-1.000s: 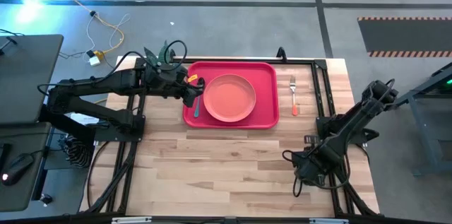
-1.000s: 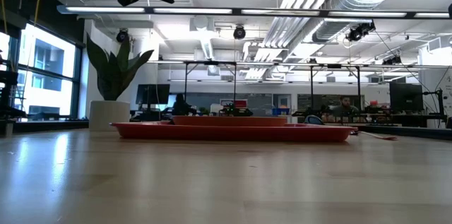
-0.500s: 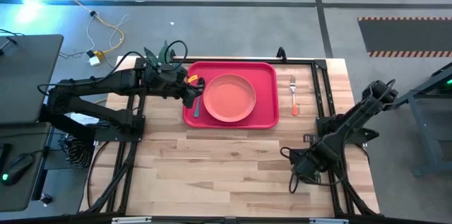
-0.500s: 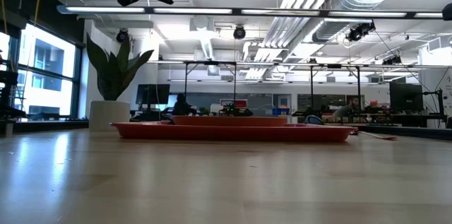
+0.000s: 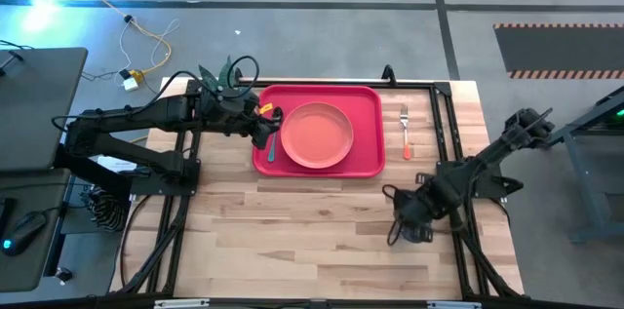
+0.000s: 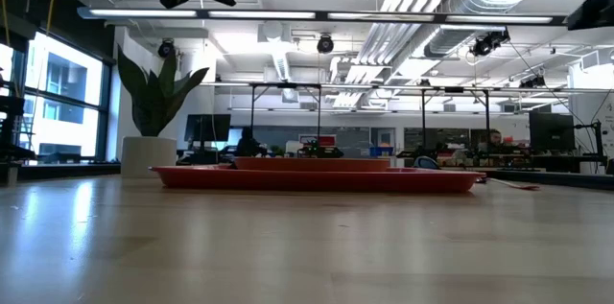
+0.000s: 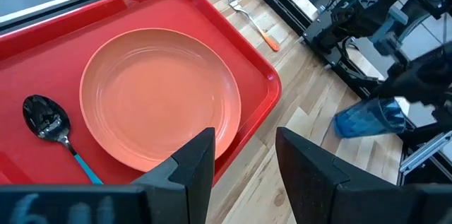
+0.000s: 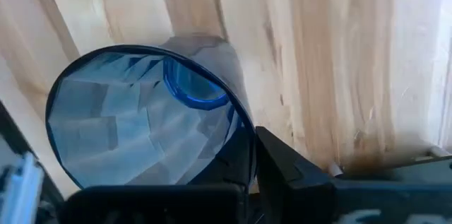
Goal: Pick and place plate/cup/fork/spoon on tray
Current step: Put the blue glass on top right of the pink tray
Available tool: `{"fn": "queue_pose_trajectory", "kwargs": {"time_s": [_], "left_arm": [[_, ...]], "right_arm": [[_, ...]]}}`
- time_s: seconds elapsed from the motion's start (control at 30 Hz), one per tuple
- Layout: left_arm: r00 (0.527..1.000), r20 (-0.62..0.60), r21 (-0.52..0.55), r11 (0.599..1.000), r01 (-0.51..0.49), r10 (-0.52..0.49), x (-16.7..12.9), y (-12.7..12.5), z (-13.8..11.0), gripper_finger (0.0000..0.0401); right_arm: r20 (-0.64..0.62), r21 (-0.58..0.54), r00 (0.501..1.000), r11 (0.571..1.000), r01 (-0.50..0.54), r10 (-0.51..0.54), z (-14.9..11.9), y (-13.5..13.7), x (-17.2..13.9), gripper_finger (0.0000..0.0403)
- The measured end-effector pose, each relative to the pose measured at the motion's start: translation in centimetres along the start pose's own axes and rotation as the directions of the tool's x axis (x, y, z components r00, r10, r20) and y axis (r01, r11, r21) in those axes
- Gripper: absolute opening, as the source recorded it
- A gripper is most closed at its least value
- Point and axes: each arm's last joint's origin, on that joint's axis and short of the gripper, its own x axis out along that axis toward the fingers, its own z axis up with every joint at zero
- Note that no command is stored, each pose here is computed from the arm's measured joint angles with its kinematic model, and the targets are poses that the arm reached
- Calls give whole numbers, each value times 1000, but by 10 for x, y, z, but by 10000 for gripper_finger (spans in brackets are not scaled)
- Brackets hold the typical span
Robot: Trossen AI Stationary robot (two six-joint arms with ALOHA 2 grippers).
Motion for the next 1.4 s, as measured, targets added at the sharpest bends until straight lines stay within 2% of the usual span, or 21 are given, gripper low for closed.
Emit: {"fn": "queue_pose_trajectory", "kwargs": {"time_s": [0.23, 0.47, 0.67, 0.9, 1.1, 1.27, 1.4], "left_arm": [[1000, 1, 31, 1000, 0, 0, 0, 0, 0, 141], [1000, 2, 92, 996, 0, 0, 0, 0, 0, 141], [1000, 2, 165, 986, 0, -1, 0, 0, 0, 141], [1000, 4, 236, 972, -3, 2, 0, 0, 1, 141], [998, 45, 268, 961, -65, 55, 0, 2, 2, 141], [982, 117, 282, 943, -176, 148, 0, 5, 4, 141], [961, 174, 281, 925, -258, 215, -1, 6, 6, 141]], "right_arm": [[90, 165, 995, 985, -49, 35, 18, -33, -15, 1], [199, 339, 978, 933, -122, 56, 41, -68, -25, 0], [329, 435, 943, 879, -195, 46, 63, -97, -31, 0], [461, 475, 887, 841, -259, 13, 81, -128, -43, 0], [572, 508, 814, 823, -252, -104, 90, -157, -78, 0], [626, 533, 749, 820, -208, -217, 89, -188, -109, 0], [641, 576, 698, 801, -163, -319, 83, -218, -131, 0]]}}
